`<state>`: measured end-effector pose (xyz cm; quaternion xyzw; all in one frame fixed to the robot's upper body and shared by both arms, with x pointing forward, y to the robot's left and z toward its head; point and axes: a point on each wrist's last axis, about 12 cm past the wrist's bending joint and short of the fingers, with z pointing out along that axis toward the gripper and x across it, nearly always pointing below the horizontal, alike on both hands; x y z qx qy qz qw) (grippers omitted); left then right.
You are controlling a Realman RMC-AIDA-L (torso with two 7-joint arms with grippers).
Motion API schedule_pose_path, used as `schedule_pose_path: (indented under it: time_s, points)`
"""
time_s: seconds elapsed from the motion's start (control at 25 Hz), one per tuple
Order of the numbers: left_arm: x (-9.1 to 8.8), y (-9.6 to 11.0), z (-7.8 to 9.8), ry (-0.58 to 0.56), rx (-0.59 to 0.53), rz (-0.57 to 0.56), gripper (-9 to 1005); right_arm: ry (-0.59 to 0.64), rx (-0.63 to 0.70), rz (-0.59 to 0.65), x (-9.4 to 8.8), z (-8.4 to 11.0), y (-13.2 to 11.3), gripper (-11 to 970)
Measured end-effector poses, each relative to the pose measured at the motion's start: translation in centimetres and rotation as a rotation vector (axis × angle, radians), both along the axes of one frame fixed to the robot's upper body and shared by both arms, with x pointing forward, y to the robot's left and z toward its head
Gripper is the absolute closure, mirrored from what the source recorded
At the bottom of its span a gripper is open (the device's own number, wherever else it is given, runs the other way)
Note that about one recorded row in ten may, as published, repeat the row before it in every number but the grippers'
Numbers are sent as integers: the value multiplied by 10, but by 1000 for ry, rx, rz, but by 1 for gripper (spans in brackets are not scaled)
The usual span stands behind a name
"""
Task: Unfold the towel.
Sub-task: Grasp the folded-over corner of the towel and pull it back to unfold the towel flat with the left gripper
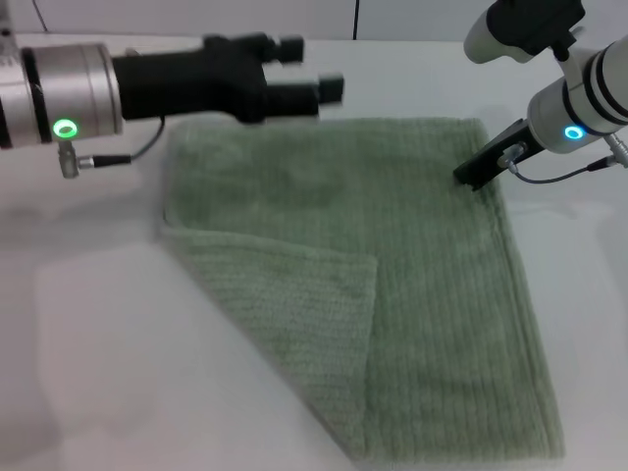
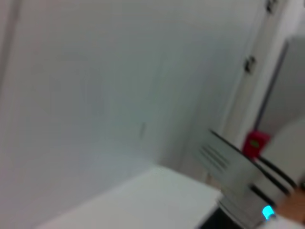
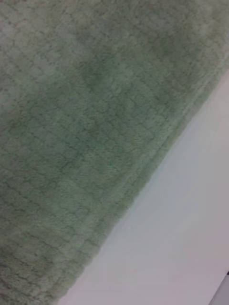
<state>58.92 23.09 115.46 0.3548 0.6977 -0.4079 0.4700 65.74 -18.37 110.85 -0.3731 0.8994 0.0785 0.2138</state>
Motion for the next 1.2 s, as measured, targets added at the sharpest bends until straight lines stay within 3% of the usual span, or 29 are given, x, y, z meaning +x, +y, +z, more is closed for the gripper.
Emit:
schedule_pose_path:
  time_s: [0.52,0.88,1.2]
  points:
    - [-12,-19,-11,15,121,-149,149,3,-2,0,-1,-1,-1,960]
    - [-15,-30,-18,21,182,-195,150,10,-5,-1,-1,-3,-1,960]
    - [-16,-50,-34,19,278,-203,151,9,-5,-1,-1,-2,-1,960]
